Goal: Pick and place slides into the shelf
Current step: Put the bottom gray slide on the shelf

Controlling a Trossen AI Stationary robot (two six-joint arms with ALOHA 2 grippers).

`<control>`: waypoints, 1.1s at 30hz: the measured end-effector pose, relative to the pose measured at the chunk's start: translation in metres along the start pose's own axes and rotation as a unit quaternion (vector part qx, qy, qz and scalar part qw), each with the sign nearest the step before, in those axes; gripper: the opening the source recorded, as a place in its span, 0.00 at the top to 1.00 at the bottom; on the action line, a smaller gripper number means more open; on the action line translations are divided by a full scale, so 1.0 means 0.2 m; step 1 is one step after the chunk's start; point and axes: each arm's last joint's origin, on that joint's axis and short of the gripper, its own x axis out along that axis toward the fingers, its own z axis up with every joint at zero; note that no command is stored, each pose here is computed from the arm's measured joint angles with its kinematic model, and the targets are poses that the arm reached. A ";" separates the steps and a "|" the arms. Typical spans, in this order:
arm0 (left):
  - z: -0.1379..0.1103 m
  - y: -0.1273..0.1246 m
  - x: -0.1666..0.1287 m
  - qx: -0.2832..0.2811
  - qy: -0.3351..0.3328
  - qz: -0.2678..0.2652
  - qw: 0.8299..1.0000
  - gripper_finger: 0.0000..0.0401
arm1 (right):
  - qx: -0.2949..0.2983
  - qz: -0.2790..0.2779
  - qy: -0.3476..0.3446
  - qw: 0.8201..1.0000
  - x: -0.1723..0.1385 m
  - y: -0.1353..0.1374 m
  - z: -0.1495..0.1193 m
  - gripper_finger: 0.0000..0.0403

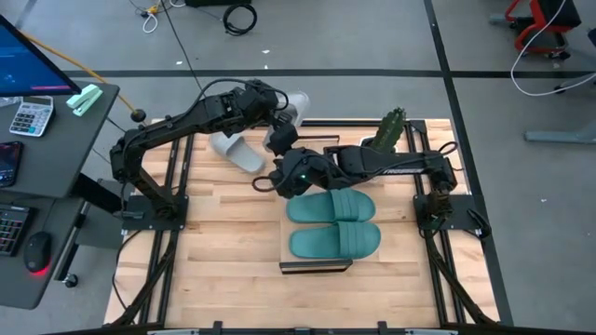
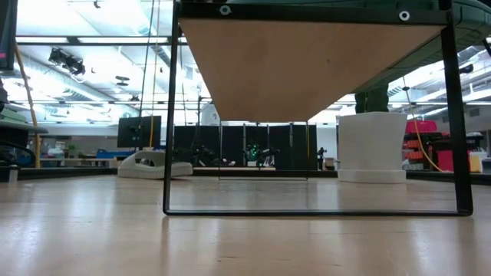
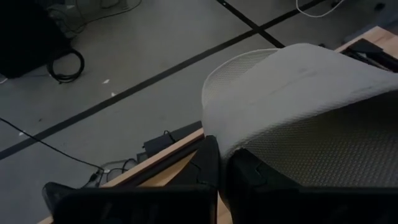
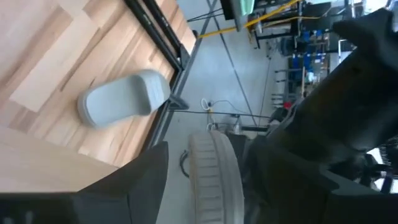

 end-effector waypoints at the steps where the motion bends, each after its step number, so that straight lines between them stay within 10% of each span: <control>1: 0.00 0.00 0.00 -0.001 0.000 -0.002 1.000 0.97 | 0.001 0.002 0.000 1.000 0.01 0.00 -0.01 0.36; 16: 0.01 -0.01 0.00 0.022 -0.004 -0.012 1.000 0.97 | 0.000 0.000 0.017 1.000 0.16 0.02 -0.03 0.40; 33: 0.01 -0.01 -0.01 0.044 -0.009 -0.014 0.999 0.97 | 0.000 -0.019 0.015 1.000 0.16 0.00 -0.02 0.80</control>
